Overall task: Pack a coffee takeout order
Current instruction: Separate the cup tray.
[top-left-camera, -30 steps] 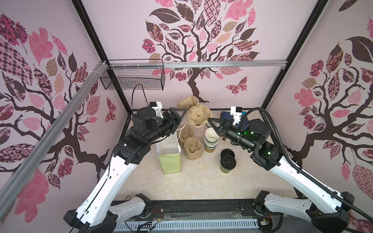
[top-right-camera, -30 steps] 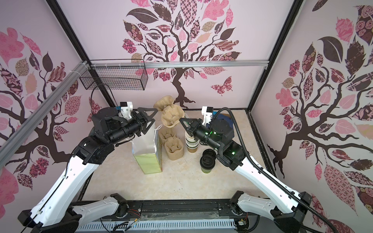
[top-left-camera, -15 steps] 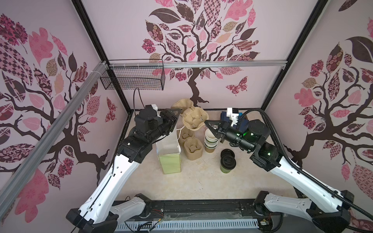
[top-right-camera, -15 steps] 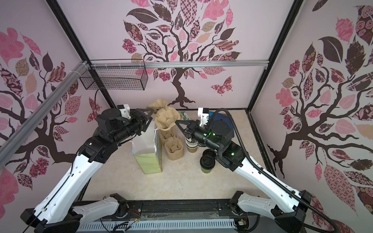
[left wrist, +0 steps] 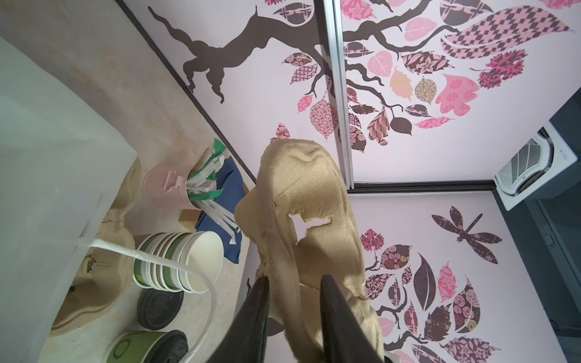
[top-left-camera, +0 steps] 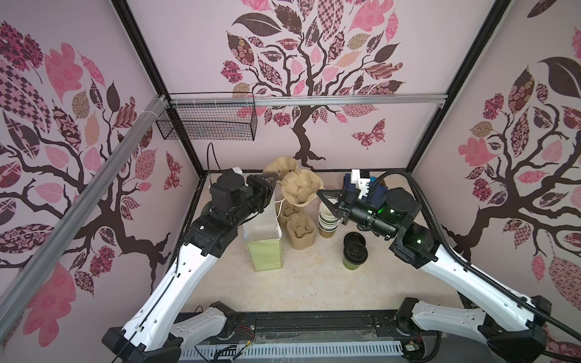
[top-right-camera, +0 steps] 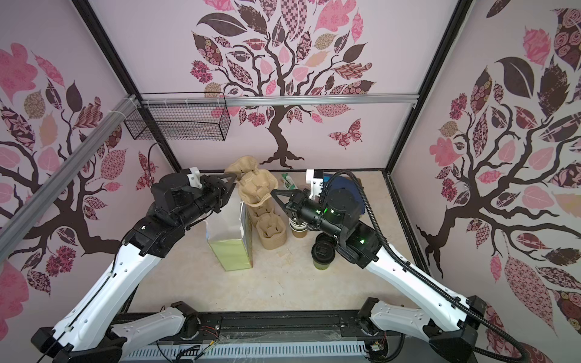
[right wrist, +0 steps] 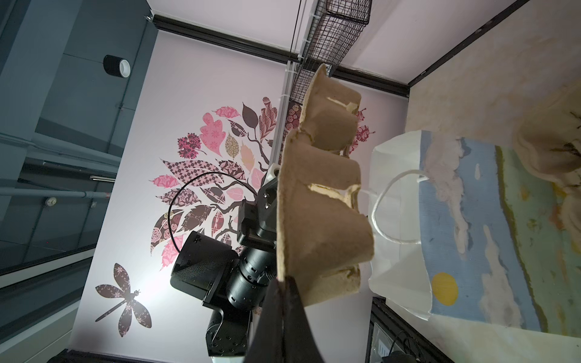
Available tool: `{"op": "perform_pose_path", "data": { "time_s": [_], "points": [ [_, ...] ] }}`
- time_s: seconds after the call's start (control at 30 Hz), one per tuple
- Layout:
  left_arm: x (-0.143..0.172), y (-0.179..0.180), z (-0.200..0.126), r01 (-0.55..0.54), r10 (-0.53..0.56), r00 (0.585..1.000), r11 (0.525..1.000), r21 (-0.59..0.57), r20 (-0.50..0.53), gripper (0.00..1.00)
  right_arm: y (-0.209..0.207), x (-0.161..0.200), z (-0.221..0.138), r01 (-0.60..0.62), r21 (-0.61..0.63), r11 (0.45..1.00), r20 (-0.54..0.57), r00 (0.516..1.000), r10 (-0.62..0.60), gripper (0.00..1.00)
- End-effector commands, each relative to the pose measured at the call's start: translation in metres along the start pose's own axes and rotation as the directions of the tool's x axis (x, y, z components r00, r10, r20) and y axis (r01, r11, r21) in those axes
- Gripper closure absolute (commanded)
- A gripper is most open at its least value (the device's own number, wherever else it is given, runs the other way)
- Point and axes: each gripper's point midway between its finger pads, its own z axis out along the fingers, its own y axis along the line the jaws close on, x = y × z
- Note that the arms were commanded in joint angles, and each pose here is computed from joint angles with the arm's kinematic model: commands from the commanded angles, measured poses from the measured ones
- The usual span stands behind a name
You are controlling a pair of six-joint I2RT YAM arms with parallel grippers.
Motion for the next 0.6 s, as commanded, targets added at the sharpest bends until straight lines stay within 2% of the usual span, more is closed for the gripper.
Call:
{"op": "perform_pose_path", "data": {
  "time_s": [0.0, 0.37, 0.43, 0.57],
  "points": [
    [-0.003, -0.002, 0.003, 0.007, -0.007, 1.000, 1.000, 0.022, 0.013, 0.74, 0.012, 0.002, -0.007, -0.006, -0.035, 0.999, 0.002, 1.000, 0.006, 1.00],
    [-0.004, 0.002, 0.002, 0.012, -0.012, 1.000, 1.000, 0.008, 0.021, 0.96, 0.001, 0.005, -0.006, -0.006, -0.011, 1.000, -0.004, 1.000, 0.006, 0.99],
    [-0.005, 0.001, 0.000, 0.011, -0.011, 1.000, 1.000, 0.008, 0.025, 1.00, -0.001, 0.005, -0.006, 0.000, -0.004, 1.000, -0.004, 1.000, 0.000, 0.86],
    [-0.007, -0.001, -0.004, -0.010, 0.010, 0.999, 1.000, 0.001, 0.033, 1.00, -0.007, 0.005, -0.010, 0.035, 0.037, 0.999, -0.003, 0.999, -0.035, 0.54]
  ]
}}
